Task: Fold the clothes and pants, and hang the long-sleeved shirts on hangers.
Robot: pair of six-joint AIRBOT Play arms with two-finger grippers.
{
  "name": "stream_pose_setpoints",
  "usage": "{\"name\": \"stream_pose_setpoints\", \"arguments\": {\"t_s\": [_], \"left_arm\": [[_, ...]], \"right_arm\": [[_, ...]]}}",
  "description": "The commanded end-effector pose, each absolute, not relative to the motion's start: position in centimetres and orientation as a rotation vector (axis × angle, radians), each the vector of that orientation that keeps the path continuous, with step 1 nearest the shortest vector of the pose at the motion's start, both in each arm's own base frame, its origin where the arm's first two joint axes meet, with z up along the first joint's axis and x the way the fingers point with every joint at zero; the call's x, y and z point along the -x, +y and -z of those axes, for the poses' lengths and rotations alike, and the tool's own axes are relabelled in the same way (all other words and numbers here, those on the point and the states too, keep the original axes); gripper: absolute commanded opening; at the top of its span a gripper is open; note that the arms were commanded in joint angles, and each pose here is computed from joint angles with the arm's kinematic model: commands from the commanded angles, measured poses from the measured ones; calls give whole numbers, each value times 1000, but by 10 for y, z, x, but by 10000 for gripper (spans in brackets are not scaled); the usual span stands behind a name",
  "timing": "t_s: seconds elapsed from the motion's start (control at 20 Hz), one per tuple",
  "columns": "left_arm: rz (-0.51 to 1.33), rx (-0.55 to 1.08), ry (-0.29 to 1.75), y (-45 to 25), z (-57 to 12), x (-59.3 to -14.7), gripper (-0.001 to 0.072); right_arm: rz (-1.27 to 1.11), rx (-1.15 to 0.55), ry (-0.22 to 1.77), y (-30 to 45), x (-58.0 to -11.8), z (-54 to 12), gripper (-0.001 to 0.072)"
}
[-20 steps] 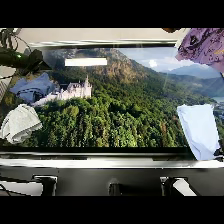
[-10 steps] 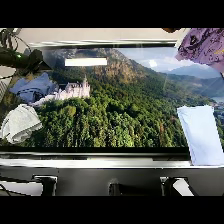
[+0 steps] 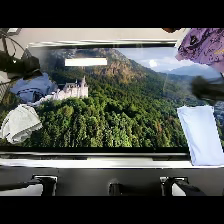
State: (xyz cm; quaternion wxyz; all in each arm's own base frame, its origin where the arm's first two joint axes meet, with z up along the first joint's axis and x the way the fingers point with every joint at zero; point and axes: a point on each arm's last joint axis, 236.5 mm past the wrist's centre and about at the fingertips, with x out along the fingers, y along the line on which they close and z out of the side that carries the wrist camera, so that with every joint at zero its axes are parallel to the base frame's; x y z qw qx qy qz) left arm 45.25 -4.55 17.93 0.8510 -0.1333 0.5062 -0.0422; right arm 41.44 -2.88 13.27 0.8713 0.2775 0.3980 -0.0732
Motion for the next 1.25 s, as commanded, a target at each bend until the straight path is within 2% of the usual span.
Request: {"name": "stream_pose_setpoints", "arguments": {"t_s": [0.0, 0.15, 0.3, 0.55, 1.2], "left_arm": [[56, 167, 1025, -37, -177, -419, 16], [119, 148, 986, -47, -166, -379, 16], [134, 118, 958, -45, -173, -356, 17], [132, 118, 940, -45, -179, -353, 18], [132, 118, 945, -45, -177, -354, 18]], "right_arm": [[-122, -309, 935, 94, -397, -126, 39], [-269, -216, 977, 156, -373, -123, 39], [-324, -158, 980, 176, -363, -122, 39], [-317, -138, 1037, 172, -352, -115, 40], [-317, -137, 1038, 171, -351, -115, 40]]}}
